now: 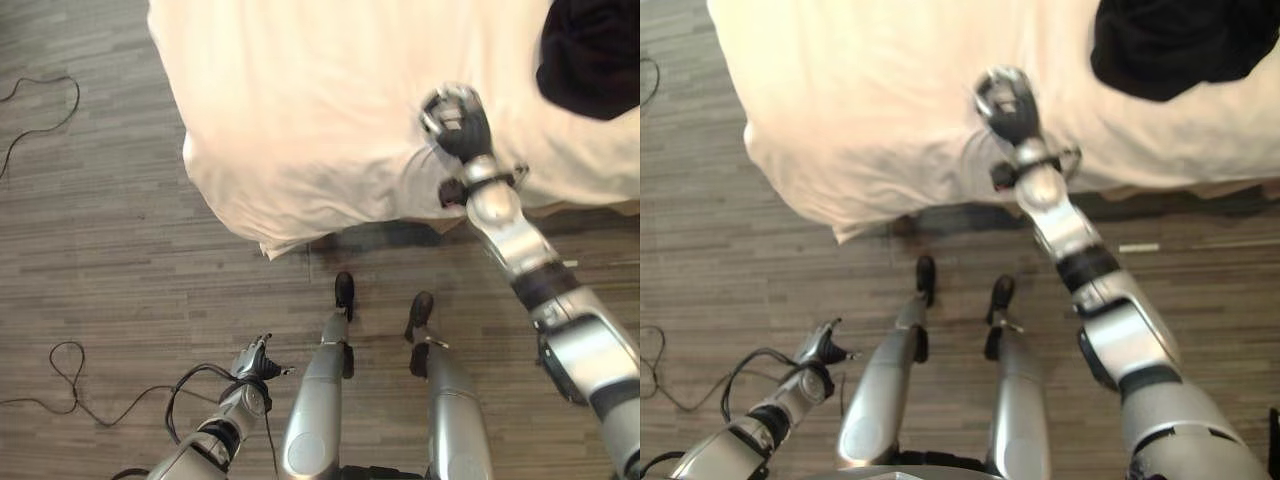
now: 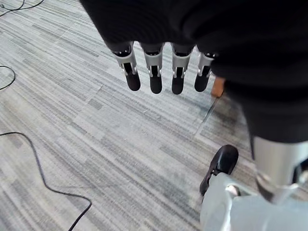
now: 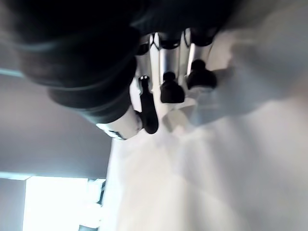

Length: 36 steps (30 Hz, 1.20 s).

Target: Tidy up the quilt and then pick up the clothes from the bed and put them into the laundry hamper.

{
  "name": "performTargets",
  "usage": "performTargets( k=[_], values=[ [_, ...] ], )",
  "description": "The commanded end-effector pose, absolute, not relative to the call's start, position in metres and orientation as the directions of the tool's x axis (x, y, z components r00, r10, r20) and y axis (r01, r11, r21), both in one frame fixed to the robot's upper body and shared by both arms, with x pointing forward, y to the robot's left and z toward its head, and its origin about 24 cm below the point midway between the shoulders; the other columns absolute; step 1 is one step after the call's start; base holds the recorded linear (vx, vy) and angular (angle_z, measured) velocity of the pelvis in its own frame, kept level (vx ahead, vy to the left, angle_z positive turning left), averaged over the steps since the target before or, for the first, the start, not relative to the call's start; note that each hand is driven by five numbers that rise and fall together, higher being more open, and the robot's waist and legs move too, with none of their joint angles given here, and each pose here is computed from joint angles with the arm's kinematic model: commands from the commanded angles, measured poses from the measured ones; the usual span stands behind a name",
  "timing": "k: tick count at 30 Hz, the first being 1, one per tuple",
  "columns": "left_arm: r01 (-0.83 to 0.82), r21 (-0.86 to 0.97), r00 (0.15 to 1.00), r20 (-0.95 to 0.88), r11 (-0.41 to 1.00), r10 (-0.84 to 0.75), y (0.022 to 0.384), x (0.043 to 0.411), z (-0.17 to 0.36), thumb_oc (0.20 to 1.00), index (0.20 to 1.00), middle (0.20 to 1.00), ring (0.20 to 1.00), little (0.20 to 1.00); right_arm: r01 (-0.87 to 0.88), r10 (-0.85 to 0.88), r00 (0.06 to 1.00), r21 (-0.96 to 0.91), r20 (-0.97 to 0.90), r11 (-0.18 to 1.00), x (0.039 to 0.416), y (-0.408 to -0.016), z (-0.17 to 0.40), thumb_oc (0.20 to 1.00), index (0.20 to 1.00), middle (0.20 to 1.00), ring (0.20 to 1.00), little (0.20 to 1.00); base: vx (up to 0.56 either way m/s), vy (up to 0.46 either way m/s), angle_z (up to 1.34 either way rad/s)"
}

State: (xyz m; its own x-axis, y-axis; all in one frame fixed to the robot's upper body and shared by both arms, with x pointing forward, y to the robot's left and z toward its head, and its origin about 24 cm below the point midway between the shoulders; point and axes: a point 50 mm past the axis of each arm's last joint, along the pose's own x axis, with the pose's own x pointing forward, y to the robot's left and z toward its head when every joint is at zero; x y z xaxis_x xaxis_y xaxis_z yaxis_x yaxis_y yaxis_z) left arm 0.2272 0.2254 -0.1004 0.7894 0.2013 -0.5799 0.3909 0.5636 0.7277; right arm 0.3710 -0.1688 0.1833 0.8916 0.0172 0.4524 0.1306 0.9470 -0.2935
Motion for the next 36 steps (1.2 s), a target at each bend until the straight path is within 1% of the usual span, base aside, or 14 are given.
performTargets(
  k=[1, 2, 4, 6, 11, 12, 13, 21, 24, 26, 28, 30, 31, 36],
  values=[
    [0.409, 0.732, 0.73, -0.621, 0.545, 0.286, 0.251, 0.206, -0.108, 1.0, 1.0, 1.0, 1.0, 1.0, 0.313, -0.354, 0.935, -0.455, -0.005, 0.834, 0.299, -0.292, 0.045, 0.2, 0.2, 0.2, 0.2, 0.2, 0.11, 0.052, -0.04],
    [0.41, 0.732, 0.73, -0.621, 0.544, 0.286, 0.251, 0.206, -0.108, 1.0, 1.0, 1.0, 1.0, 1.0, 0.314, -0.355, 0.935, -0.454, -0.005, 0.834, 0.298, -0.292, 0.045, 0.2, 0.2, 0.2, 0.2, 0.2, 0.2, 0.069, -0.05],
    [0.437, 0.716, 0.694, -0.653, 0.544, 0.303, 0.259, 0.194, -0.113, 1.0, 1.0, 1.0, 1.0, 1.0, 0.367, -0.5, 0.839, -0.454, -0.215, 0.812, 0.238, -0.323, -0.012, 0.2, 0.2, 0.2, 0.2, 0.2, 0.29, 0.094, -0.17],
    [0.443, 0.702, 0.676, -0.67, 0.558, 0.307, 0.261, 0.187, -0.116, 1.0, 1.0, 1.0, 1.0, 1.0, 0.375, -0.547, 0.769, -0.459, -0.331, 0.805, 0.204, -0.33, -0.041, 0.2, 0.2, 0.2, 0.2, 0.2, 0.28, 0.092, -0.42],
    [0.41, 0.7, 0.659, -0.67, 0.584, 0.341, 0.27, 0.185, -0.114, 1.0, 1.0, 1.0, 1.0, 1.0, 0.273, -0.495, 0.688, -0.443, -0.531, 0.854, 0.173, -0.308, -0.085, 0.2, 0.2, 0.2, 0.2, 0.2, 0.12, 0.028, -0.67],
    [0.41, 0.701, 0.659, -0.67, 0.584, 0.341, 0.27, 0.185, -0.114, 1.0, 1.0, 1.0, 1.0, 1.0, 0.273, -0.495, 0.688, -0.442, -0.531, 0.854, 0.173, -0.308, -0.085, 0.278, 0.278, 0.278, 0.278, 0.278, 0.14, 0.028, -1.69],
    [0.414, 0.693, 0.646, -0.68, 0.59, 0.346, 0.271, 0.181, -0.116, 1.0, 1.0, 1.0, 1.0, 1.0, 0.198, -0.459, 0.648, -0.447, -0.608, 0.872, 0.164, -0.297, -0.101, 1.0, 1.0, 1.0, 1.0, 1.0, 0.2, 0.021, -1.62],
    [0.469, 0.64, 0.634, -0.724, 0.608, 0.273, 0.25, 0.174, -0.127, 1.0, 1.0, 1.0, 1.0, 1.0, 0.023, -0.392, 0.5, -0.441, -0.772, 0.897, 0.121, -0.27, -0.138, 1.0, 1.0, 1.0, 1.0, 1.0, 0.27, -0.171, -1.17],
    [0.43, 0.613, 0.631, -0.729, 0.663, 0.266, 0.244, 0.169, -0.131, 1.0, 1.0, 1.0, 1.0, 1.0, -0.083, -0.349, 0.506, -0.447, -0.789, 0.891, 0.126, -0.262, -0.14, 1.0, 1.0, 1.0, 1.0, 1.0, 0.36, -0.018, -2.09],
    [0.39, 0.563, 0.58, -0.765, 0.729, 0.28, 0.239, 0.151, -0.14, 1.0, 1.0, 1.0, 1.0, 1.0, -0.179, -0.311, 0.517, -0.456, -0.798, 0.872, 0.134, -0.254, -0.141, 1.0, 1.0, 1.0, 1.0, 1.0, 0.54, 0.177, -2.77],
    [0.376, 0.552, 0.572, -0.77, 0.745, 0.282, 0.24, 0.147, -0.141, 1.0, 1.0, 1.0, 1.0, 1.0, -0.213, -0.297, 0.521, -0.459, -0.8, 0.863, 0.134, -0.252, -0.142, 1.0, 1.0, 1.0, 1.0, 1.0, 0.55, 0.203, -3.2],
    [0.384, 0.538, 0.543, -0.789, 0.75, 0.288, 0.241, 0.141, -0.144, 1.0, 1.0, 1.0, 1.0, 1.0, -0.259, -0.277, 0.517, -0.456, -0.81, 0.851, 0.129, -0.25, -0.144, 1.0, 1.0, 1.0, 1.0, 1.0, 0.75, 0.302, -2.26],
    [0.445, 0.535, 0.514, -0.809, 0.718, 0.284, 0.243, 0.132, -0.147, 1.0, 1.0, 1.0, 1.0, 1.0, -0.281, -0.263, 0.478, -0.429, -0.838, 0.859, 0.111, -0.246, -0.15, 1.0, 1.0, 1.0, 1.0, 1.0, 0.61, 0.264, -1.52],
    [0.45, 0.584, 0.586, -0.764, 0.676, 0.269, 0.241, 0.157, -0.138, 1.0, 1.0, 1.0, 1.0, 1.0, -0.264, -0.251, 0.517, -0.431, -0.818, 0.863, 0.122, -0.242, -0.146, 1.0, 1.0, 1.0, 1.0, 1.0, 0.37, 0.178, -1.25]
  ],
)
